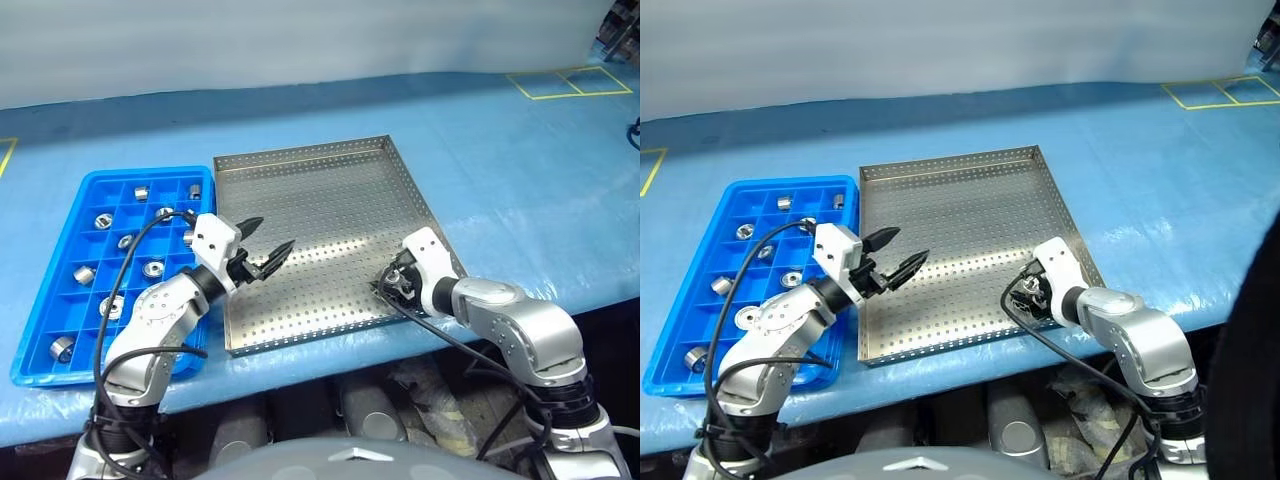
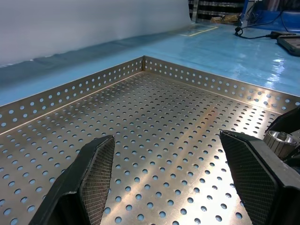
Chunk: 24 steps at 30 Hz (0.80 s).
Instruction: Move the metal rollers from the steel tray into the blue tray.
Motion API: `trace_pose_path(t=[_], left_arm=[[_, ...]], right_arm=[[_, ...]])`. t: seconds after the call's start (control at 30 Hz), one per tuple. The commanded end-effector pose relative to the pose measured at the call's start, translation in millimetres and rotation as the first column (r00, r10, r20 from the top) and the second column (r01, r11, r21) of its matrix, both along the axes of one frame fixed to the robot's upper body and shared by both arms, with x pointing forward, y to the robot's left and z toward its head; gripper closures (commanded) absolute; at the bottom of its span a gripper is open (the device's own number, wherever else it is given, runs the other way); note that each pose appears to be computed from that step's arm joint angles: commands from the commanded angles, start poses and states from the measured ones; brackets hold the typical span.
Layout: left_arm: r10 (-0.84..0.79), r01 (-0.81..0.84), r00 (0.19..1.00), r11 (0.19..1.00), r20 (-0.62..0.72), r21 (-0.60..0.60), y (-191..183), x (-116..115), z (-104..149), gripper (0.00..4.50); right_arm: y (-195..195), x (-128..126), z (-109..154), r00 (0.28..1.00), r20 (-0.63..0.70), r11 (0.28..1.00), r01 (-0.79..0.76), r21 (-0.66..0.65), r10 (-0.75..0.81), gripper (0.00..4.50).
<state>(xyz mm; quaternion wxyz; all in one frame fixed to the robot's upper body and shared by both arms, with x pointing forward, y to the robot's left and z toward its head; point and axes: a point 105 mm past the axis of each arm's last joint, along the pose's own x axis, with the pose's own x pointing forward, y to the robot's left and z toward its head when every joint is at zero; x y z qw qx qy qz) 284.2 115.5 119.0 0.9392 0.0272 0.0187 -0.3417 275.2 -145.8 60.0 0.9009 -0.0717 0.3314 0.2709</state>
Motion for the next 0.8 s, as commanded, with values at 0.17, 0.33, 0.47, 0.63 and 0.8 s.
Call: trace_pose_path(t=[0.17, 0.33, 0.47, 0.63, 0.8], left_arm=[[-0.005, 0.005, 0.998, 1.000, 0.069, 0.001, 0, -2, 17, 0.58], [-0.005, 0.006, 0.997, 1.000, 0.076, -0.007, 0, -1, 20, 0.58], [0.090, -0.092, 0.992, 0.996, 0.082, 0.012, 22, 3, 22, 0.58], [0.249, -0.260, 0.960, 0.963, 0.128, 0.074, 79, -3, 36, 0.58], [0.418, -0.444, 0.879, 0.893, 0.231, 0.073, 138, -26, 72, 0.58]], right_arm=[[1, 5, 10, 0.998, 0.070, 1.000, 0.007, 0.001, -0.007, 2.81], [10, 12, 30, 0.983, 0.183, 0.999, 0.000, 0.041, -0.007, 2.81], [49, 13, 70, 0.936, 0.346, 0.980, -0.120, 0.161, 0.058, 2.81], [111, 4, 104, 0.861, 0.463, 0.902, -0.352, 0.251, 0.208, 2.81], [165, -5, 127, 0.779, 0.520, 0.776, -0.553, 0.304, 0.351, 2.81]])
